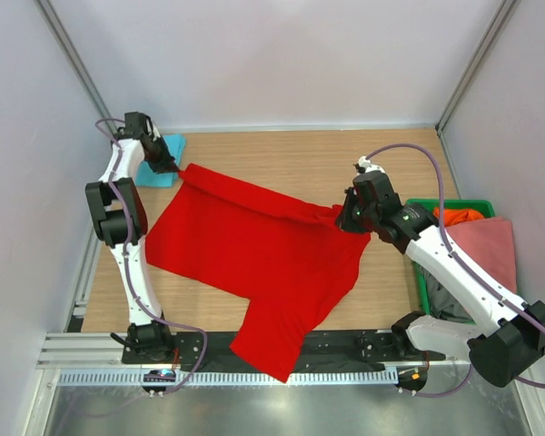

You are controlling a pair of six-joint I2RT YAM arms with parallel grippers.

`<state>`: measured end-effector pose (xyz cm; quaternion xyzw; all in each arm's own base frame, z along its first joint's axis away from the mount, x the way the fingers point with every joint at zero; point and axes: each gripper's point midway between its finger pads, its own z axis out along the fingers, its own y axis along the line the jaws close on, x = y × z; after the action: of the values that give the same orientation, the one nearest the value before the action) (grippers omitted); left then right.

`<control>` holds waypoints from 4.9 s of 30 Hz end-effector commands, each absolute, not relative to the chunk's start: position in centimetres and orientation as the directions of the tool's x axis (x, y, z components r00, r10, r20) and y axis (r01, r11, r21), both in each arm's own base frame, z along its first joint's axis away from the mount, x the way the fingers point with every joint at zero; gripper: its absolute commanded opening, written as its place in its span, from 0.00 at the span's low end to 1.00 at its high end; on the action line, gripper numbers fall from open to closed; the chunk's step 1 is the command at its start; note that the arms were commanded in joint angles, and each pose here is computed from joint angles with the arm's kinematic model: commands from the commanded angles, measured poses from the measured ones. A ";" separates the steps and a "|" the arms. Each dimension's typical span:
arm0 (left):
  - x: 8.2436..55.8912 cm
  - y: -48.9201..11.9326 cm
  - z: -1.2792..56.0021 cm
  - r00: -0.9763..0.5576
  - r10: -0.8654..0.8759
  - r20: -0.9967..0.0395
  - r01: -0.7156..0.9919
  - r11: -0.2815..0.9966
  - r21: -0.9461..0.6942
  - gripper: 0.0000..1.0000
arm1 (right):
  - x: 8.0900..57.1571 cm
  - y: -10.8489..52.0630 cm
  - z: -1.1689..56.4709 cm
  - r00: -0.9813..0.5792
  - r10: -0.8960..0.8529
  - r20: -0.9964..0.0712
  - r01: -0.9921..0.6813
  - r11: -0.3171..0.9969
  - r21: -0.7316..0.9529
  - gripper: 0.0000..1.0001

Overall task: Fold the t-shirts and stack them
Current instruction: Fold the tshirt

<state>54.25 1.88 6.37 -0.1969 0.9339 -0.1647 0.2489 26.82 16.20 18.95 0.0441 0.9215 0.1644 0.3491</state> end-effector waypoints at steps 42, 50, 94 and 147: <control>52.0 3.1 3.3 -0.839 -0.412 -0.355 -0.315 0.900 -0.301 0.18 | 21.0 14.8 10.9 -0.899 0.167 -0.404 0.050 0.957 0.286 0.03; 51.5 1.8 11.7 -0.802 -0.380 -0.461 -0.281 0.921 -0.272 0.34 | 24.2 12.1 12.0 -0.844 0.353 -0.403 0.209 0.909 0.360 0.57; 56.3 -6.5 2.1 -0.823 -0.461 -0.333 -0.283 0.840 -0.463 0.21 | 37.5 4.4 3.6 -0.544 0.819 -0.182 0.667 0.554 0.498 0.24; 29.2 -44.5 8.0 -0.786 0.273 -0.554 0.438 0.879 -0.188 0.45 | 25.6 6.3 15.5 -0.728 0.523 -0.443 0.329 0.834 0.443 0.74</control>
<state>27.82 -44.84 6.83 0.2021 0.9323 -0.1870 0.2346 26.66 5.96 14.70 0.2349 0.9151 0.1640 0.2838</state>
